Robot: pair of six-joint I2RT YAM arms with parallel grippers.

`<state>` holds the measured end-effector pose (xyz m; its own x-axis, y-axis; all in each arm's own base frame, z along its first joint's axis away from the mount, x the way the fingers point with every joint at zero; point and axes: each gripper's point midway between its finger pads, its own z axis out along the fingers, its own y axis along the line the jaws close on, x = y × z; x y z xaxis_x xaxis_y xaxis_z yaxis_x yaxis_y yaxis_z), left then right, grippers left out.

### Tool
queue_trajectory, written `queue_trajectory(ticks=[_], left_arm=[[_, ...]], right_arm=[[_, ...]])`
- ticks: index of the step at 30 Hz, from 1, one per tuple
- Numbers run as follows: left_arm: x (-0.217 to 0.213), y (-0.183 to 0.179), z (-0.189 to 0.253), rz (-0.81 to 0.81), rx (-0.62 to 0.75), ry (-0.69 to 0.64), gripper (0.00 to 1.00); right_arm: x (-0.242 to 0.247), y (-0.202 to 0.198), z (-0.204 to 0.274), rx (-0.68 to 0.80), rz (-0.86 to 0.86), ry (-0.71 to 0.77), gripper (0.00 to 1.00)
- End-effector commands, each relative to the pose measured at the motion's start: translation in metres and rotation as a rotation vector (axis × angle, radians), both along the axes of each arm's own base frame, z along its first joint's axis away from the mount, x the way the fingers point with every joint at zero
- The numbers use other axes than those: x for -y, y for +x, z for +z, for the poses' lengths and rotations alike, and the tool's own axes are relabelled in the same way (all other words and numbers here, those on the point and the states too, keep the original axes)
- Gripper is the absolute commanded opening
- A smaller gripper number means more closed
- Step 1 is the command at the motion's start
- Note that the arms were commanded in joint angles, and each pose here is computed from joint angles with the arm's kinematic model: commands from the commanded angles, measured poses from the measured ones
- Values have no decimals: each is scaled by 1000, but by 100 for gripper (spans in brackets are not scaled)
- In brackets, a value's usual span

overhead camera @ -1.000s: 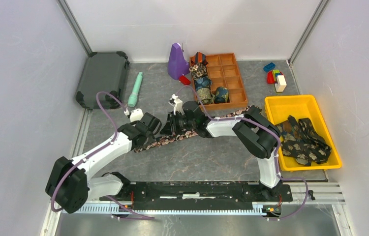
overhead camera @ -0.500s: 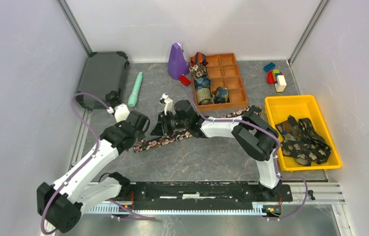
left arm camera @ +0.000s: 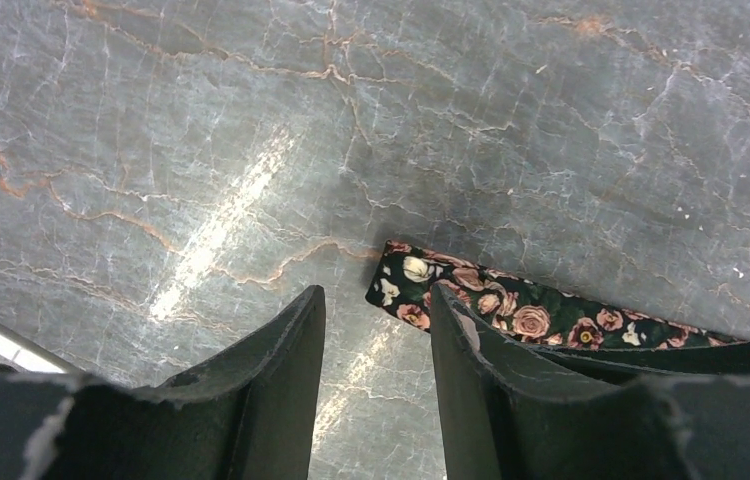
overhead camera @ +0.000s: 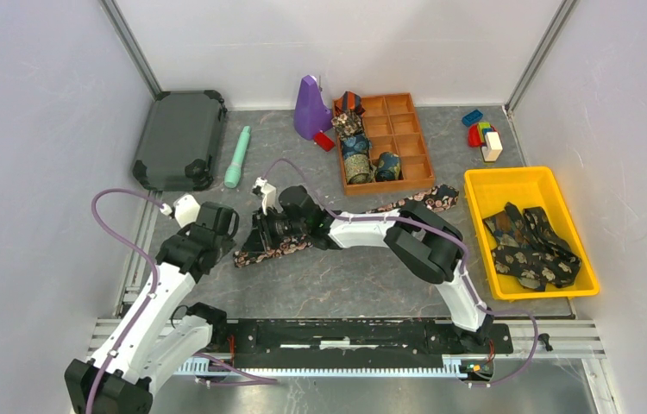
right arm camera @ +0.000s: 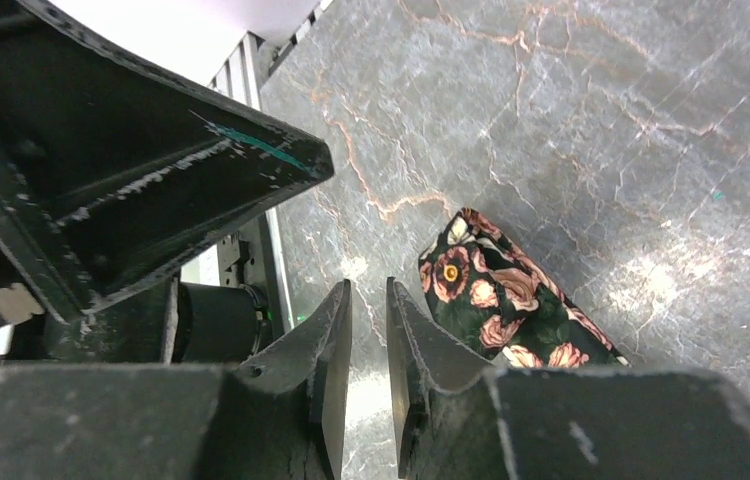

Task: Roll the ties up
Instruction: Roll the tie at the center of the board.

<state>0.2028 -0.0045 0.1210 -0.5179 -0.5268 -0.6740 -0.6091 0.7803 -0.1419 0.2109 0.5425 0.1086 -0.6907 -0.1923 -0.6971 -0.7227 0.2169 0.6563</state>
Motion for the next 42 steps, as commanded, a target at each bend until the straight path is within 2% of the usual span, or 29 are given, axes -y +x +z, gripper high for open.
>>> queue_trajectory(ticks=[1, 15, 31, 42], left_arm=[[3, 4, -1, 13, 24, -48, 50], [9, 6, -13, -20, -3, -58, 49], [15, 7, -26, -41, -18, -83, 49], [22, 6, -51, -44, -23, -126, 54]], right_arm=[[-11, 1, 0, 1, 11, 14, 25], [0, 12, -34, -5, -9, -48, 23], [16, 17, -49, -17, -20, -64, 23], [23, 21, -59, -25, -23, -74, 23]])
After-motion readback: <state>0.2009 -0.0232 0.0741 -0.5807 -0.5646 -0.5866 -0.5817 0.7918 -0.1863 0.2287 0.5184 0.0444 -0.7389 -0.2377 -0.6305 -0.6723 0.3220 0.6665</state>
